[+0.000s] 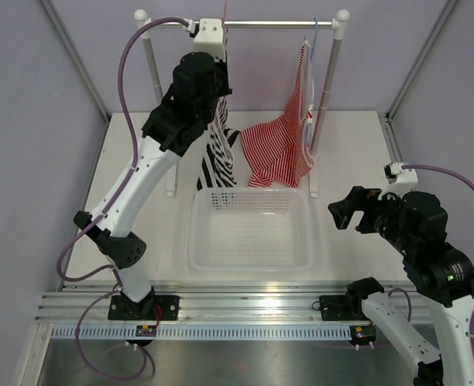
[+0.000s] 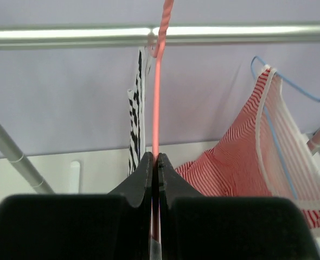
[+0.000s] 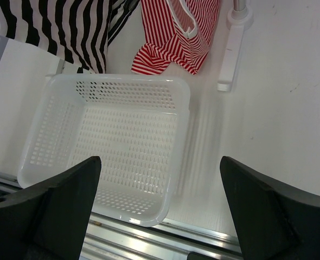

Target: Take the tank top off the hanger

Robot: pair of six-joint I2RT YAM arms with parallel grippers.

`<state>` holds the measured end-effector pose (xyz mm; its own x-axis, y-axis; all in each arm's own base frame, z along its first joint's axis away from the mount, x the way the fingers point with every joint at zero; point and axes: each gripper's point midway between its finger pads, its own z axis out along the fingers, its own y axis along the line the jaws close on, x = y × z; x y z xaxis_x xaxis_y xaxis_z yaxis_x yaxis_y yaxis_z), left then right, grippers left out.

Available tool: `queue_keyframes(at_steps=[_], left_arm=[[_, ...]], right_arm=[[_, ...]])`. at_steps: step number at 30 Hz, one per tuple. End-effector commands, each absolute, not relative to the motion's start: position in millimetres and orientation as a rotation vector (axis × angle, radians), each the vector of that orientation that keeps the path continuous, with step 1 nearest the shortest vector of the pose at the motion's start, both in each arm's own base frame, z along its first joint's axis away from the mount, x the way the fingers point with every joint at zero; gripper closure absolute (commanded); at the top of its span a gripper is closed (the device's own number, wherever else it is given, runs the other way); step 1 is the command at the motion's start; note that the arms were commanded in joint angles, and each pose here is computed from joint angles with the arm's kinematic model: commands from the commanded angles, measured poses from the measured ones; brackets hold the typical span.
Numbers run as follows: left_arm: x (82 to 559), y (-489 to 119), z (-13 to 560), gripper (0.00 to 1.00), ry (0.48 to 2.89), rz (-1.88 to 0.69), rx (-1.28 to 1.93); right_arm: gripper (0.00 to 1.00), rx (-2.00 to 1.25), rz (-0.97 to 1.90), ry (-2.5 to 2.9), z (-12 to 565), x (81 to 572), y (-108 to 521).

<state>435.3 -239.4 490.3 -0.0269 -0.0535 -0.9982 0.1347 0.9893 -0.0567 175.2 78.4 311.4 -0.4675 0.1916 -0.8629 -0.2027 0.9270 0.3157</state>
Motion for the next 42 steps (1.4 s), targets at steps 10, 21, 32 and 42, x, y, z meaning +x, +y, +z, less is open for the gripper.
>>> queue_keyframes(at_steps=[10, 21, 32, 42], left_arm=[[389.7, -167.9, 490.0, 1.0, 1.601, -0.017, 0.078], [327.0, -114.4, 474.7, 1.0, 1.581, -0.081, -0.031], [245.6, -24.9, 485.8, 1.0, 1.53, 0.034, -0.222], [178.5, 14.2, 483.9, 1.0, 1.581, -0.001, -0.212]], right_arm=[[0.0, -0.084, 0.598, 1.945, 328.0, 172.0, 100.8], [0.01, -0.094, 0.63, 1.93, 336.0, 179.8, 108.1], [0.0, -0.174, 0.896, 1.911, 360.5, 201.8, 156.3], [0.01, -0.371, 1.295, 1.731, 420.4, 203.9, 226.4]])
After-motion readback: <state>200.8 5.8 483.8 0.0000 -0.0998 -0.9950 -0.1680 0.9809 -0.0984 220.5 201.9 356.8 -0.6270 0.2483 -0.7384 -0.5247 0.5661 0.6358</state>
